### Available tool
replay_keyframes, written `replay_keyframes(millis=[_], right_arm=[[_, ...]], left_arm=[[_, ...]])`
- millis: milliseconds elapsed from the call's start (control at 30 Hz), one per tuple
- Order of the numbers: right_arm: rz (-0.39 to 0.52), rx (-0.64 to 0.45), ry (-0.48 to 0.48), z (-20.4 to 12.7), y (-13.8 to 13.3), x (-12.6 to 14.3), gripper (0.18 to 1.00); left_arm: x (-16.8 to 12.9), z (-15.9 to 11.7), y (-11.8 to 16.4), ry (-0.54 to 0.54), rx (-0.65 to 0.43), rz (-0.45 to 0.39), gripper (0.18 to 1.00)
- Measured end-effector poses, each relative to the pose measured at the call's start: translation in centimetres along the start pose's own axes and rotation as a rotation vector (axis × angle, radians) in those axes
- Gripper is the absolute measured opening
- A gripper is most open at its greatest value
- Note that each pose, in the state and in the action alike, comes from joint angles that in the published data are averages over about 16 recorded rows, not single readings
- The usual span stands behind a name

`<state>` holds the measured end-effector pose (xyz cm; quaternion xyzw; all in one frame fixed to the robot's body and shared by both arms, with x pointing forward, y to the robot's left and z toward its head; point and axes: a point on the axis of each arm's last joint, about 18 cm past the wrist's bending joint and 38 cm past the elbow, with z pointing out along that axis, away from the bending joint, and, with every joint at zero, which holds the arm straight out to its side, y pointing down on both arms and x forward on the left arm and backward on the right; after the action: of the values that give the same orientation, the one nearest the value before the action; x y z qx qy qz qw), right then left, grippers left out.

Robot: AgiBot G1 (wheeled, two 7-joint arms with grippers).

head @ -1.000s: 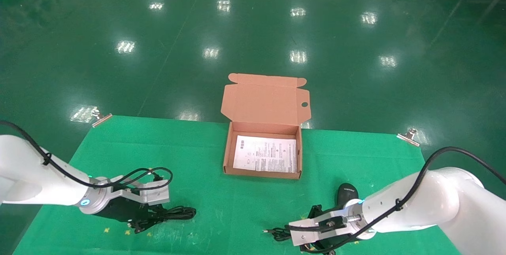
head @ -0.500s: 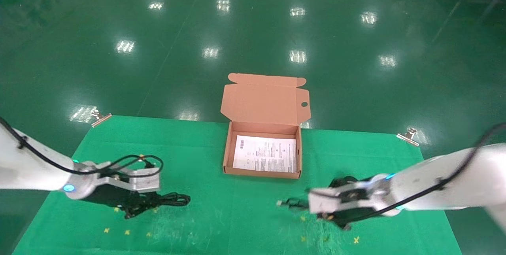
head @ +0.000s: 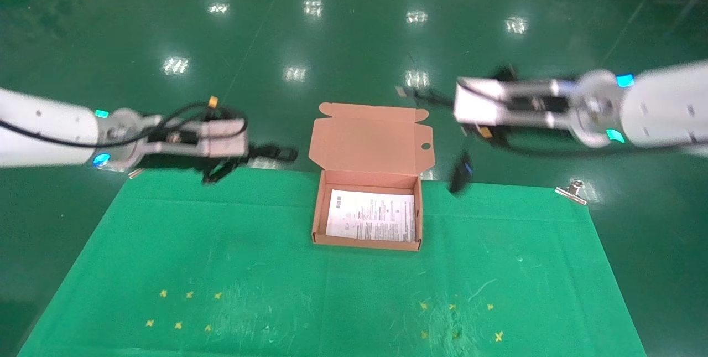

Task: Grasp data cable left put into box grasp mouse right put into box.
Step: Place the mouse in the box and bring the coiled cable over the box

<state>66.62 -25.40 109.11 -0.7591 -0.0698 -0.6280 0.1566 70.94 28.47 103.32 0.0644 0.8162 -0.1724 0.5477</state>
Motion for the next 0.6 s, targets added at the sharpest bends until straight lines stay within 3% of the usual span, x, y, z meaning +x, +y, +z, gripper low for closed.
replay_keyframes(millis=[267,600], right_arm=[[-0.027,0.128,0.152,1.7,-7.2,7.0,0.228],[-0.039,0.195,0.213,3.4,-12.3,10.6,0.228]], left_arm=[[-4.7,-0.5,-5.0,-0.176,0.051,0.038,0.267],[-7.4,-0.3,-7.5,-0.261,0.058,0.056,0.266]])
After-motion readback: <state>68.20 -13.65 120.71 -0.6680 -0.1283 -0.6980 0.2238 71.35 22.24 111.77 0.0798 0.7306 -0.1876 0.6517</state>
